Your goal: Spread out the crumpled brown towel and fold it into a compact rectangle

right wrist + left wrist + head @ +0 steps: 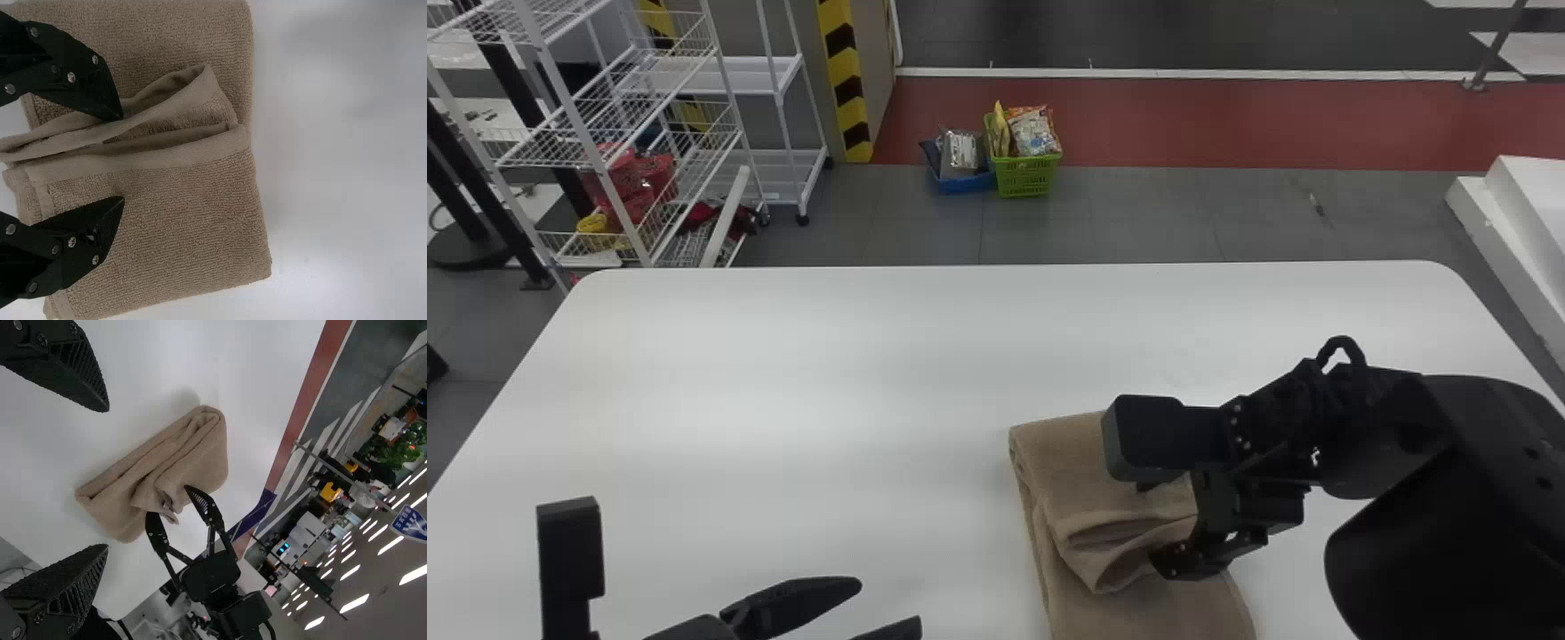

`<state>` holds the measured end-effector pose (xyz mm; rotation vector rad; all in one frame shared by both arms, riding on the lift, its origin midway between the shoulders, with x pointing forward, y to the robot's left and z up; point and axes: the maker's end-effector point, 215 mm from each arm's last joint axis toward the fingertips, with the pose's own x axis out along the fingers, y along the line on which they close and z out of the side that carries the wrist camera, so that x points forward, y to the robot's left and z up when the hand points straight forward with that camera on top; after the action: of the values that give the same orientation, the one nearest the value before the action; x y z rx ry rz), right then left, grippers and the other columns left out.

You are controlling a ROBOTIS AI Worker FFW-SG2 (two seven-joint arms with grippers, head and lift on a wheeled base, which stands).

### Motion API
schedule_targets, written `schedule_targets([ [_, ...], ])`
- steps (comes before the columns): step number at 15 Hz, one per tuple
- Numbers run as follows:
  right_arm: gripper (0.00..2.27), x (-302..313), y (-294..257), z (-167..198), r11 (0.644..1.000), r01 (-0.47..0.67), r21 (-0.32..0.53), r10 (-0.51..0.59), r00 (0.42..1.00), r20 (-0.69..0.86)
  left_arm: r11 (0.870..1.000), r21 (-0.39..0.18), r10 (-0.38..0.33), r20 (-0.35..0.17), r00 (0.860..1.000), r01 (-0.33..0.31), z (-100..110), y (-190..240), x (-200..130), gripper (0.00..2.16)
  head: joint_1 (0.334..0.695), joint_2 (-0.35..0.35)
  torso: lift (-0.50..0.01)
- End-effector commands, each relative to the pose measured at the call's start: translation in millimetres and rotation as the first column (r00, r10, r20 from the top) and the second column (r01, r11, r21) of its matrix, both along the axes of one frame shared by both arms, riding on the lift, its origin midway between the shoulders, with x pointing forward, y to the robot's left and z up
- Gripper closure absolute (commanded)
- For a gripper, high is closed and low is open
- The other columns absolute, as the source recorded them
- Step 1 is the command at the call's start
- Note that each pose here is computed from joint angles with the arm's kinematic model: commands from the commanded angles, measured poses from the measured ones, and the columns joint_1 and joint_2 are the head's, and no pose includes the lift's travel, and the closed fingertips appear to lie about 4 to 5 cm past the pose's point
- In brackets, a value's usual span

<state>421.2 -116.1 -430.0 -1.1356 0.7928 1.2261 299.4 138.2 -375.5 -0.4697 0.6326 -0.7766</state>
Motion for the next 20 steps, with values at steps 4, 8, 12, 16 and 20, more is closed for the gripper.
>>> schedule_targets([
  [4, 0.85, -5, 15, 4, 0.999, 0.003, 0.041, -0.002, 1.0, -0.019, 1.0, 0.001, -0.001, 0.003, 1.0, 0.001, 2, 1, 0, 0.08, 0.695, 0.046, -0.127],
  [8, 1.03, -8, 17, 2, 0.999, 0.002, 0.044, -0.001, 1.0, -0.024, 1.0, 0.001, -0.003, 0.003, 1.0, 0.003, 2, 1, 0, 0.08, 0.695, 0.062, -0.127],
  [12, 1.39, -1, 21, 32, 0.991, 0.04, 0.125, -0.038, 0.999, -0.015, 1.0, 0.003, -0.004, 0.006, 1.0, 0.004, 4, 1, -1, 0.08, 0.695, 0.066, -0.127],
  [16, 1.39, -8, 22, 65, 0.978, 0.067, 0.199, -0.07, 0.997, 0.011, 1.0, -0.001, -0.011, 0.008, 1.0, 0.011, 4, -2, -2, 0.08, 0.695, 0.073, -0.127],
  [20, 1.39, -25, 15, 61, 0.981, 0.071, 0.181, -0.075, 0.997, 0.014, 1.0, -0.003, -0.015, 0.007, 1.0, 0.015, 5, -5, -2, 0.08, 0.695, 0.067, -0.127],
])
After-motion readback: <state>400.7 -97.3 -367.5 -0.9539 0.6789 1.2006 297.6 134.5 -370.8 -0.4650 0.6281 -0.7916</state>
